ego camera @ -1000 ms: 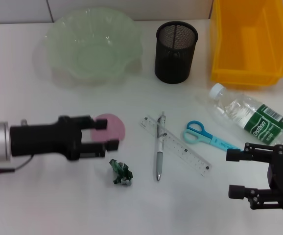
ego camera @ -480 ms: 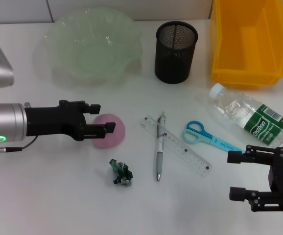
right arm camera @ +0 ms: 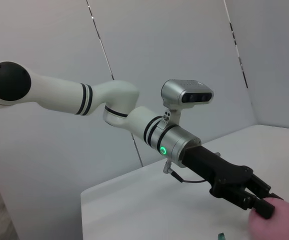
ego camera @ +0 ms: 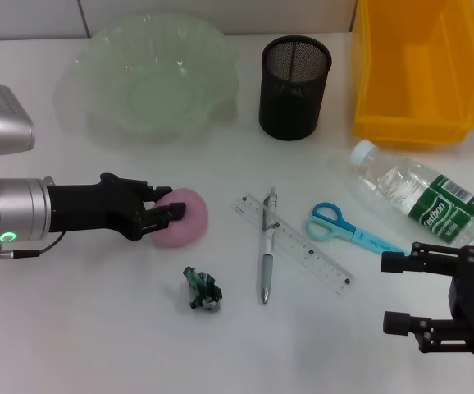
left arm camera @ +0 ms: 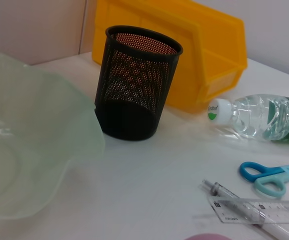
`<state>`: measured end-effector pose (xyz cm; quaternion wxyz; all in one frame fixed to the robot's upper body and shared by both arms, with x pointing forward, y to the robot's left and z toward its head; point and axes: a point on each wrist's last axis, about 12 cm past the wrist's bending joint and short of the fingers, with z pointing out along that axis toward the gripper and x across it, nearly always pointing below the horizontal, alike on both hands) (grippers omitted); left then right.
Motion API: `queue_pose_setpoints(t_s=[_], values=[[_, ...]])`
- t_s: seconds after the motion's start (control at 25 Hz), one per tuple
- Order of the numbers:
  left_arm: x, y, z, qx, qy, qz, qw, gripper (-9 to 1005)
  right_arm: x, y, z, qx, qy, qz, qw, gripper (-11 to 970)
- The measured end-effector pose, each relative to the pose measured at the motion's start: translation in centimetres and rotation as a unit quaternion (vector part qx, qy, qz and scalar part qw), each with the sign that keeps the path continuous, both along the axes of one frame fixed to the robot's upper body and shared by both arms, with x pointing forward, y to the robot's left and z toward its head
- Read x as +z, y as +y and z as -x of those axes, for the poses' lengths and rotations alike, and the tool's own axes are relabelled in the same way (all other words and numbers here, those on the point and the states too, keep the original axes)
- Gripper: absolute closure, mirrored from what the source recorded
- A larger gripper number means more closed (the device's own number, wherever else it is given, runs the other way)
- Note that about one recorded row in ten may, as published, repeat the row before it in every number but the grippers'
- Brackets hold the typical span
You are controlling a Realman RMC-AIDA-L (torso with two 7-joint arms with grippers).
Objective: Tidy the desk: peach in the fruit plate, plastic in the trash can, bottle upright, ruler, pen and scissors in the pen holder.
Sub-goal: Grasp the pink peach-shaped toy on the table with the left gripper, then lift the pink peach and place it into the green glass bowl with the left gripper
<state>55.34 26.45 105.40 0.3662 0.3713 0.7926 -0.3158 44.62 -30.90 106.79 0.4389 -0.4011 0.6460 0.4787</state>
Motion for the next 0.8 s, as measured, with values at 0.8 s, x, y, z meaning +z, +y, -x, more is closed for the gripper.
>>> queue_pose_setpoints(t_s=[0.8], values=[[6.8, -2.8, -5.7, 0.072, -0.105, 0.164, 0.978, 931, -0.2, 0.4, 0.1, 0.003, -0.003, -0.011, 1.0, 198]])
